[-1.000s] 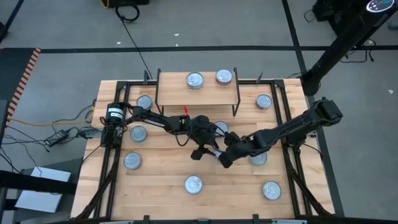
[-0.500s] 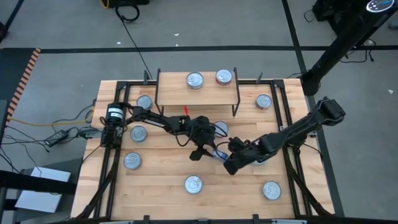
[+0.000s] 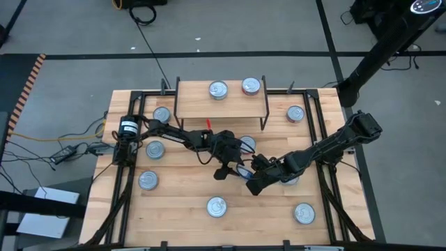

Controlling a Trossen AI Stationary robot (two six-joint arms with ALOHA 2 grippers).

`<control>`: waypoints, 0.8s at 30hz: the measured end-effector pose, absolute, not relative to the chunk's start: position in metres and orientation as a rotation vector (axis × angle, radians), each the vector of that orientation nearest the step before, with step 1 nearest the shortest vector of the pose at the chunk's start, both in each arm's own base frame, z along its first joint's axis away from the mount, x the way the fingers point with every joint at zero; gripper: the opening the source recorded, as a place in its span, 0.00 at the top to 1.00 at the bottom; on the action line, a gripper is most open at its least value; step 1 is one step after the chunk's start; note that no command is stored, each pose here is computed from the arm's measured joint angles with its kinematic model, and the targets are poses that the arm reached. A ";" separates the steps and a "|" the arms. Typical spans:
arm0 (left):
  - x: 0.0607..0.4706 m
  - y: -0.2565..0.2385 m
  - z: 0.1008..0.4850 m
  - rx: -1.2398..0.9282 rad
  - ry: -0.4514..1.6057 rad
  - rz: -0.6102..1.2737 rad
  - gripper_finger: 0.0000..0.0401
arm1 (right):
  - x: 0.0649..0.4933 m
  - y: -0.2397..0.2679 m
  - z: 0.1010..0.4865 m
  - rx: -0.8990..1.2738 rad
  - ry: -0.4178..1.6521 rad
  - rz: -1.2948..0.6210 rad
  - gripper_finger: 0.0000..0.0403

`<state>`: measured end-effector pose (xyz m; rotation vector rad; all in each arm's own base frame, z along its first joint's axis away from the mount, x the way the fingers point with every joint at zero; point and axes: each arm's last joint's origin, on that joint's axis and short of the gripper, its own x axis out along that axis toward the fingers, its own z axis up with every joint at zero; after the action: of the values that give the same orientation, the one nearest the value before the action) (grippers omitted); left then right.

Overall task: Stack canned seafood by type on shelf
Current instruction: Put the blue tuna can on the shelf

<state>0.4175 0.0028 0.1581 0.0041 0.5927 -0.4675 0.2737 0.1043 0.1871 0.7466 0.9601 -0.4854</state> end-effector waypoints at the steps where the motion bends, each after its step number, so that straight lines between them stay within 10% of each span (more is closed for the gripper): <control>1: 0.418 0.003 0.158 0.006 0.589 -0.465 0.37 | 0.274 0.104 0.187 0.747 0.957 -0.483 0.98; 24: 0.411 0.005 0.173 0.064 0.612 -0.389 0.63 | 0.272 0.095 0.210 0.745 0.903 -0.414 0.98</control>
<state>0.4108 0.0055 0.1729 0.0641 0.6124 -0.3893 0.2720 0.0952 0.2099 0.7449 0.9032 -0.4139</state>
